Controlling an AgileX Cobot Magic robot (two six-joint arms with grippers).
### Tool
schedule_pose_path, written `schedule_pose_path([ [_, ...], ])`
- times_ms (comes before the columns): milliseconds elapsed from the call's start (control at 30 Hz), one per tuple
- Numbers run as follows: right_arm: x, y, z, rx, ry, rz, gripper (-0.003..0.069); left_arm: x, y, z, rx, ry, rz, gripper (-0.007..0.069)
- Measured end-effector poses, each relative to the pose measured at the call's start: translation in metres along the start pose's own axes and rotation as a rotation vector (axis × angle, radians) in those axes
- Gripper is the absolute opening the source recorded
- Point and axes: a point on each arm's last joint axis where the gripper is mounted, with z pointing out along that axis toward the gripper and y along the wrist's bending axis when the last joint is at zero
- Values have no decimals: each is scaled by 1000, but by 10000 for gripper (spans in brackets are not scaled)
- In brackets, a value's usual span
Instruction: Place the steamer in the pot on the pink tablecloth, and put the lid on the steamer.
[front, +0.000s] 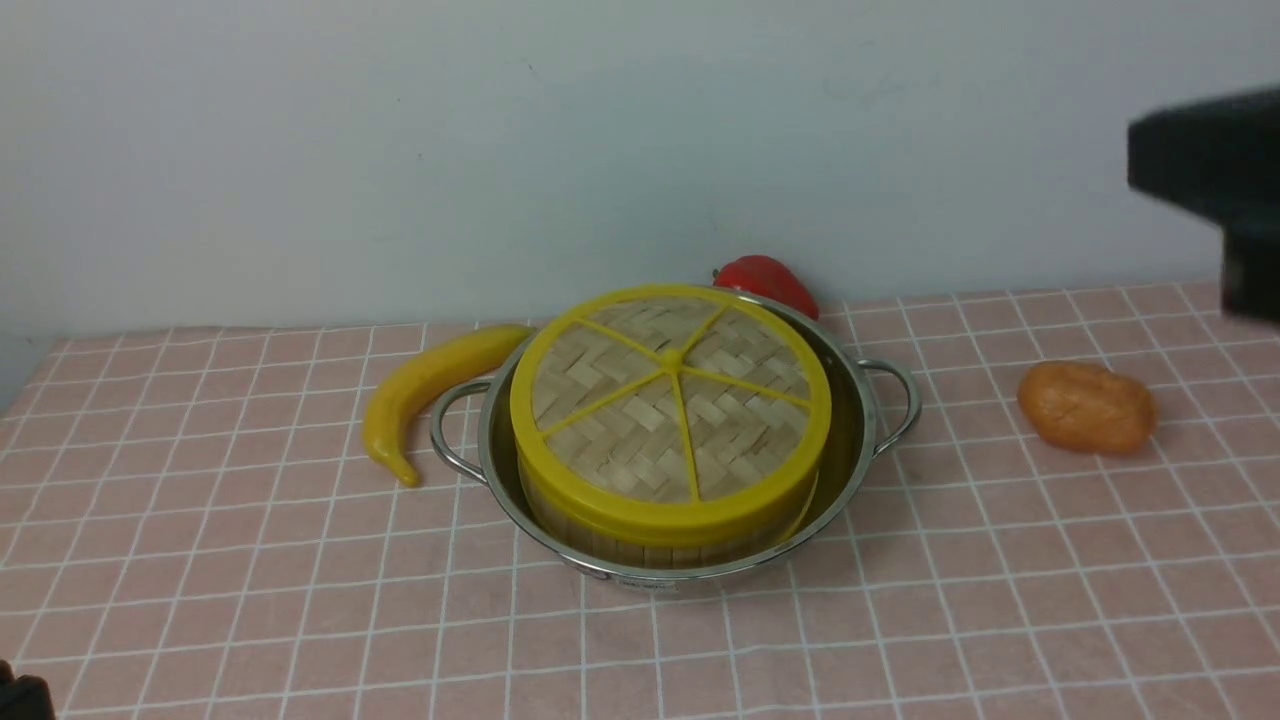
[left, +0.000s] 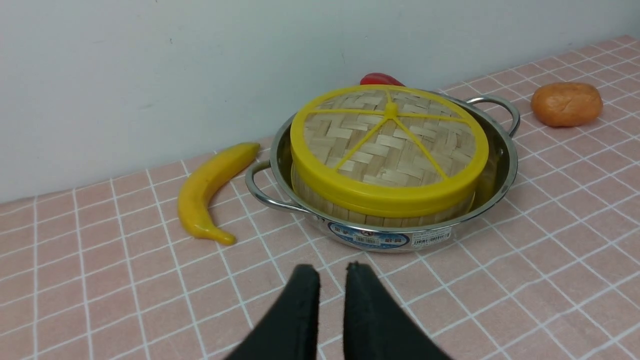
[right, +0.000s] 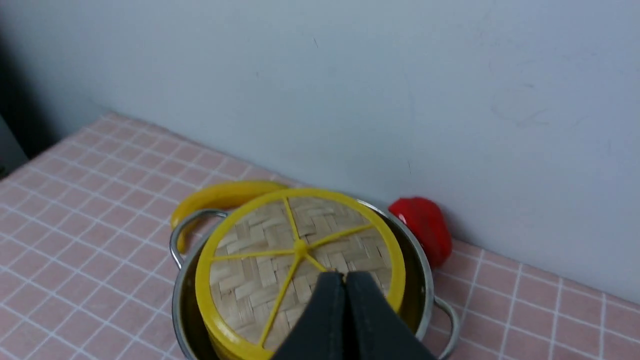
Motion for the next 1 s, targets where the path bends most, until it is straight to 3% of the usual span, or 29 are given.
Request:
schedule_pose_path([
  [233, 58, -1, -12, -122, -219, -59, -6, 0, 0, 0, 0, 0, 0, 90],
  [567, 120, -9, -7, -121, -118, -175, 9, 0, 0, 0, 0, 0, 0, 106],
  [733, 153, -38, -35, 81, -191, -80, 25, 0, 0, 0, -1, 0, 1, 115],
  [1000, 195, -56, -65, 336, -364, 8, 44, 0, 0, 0, 0, 0, 0, 119],
])
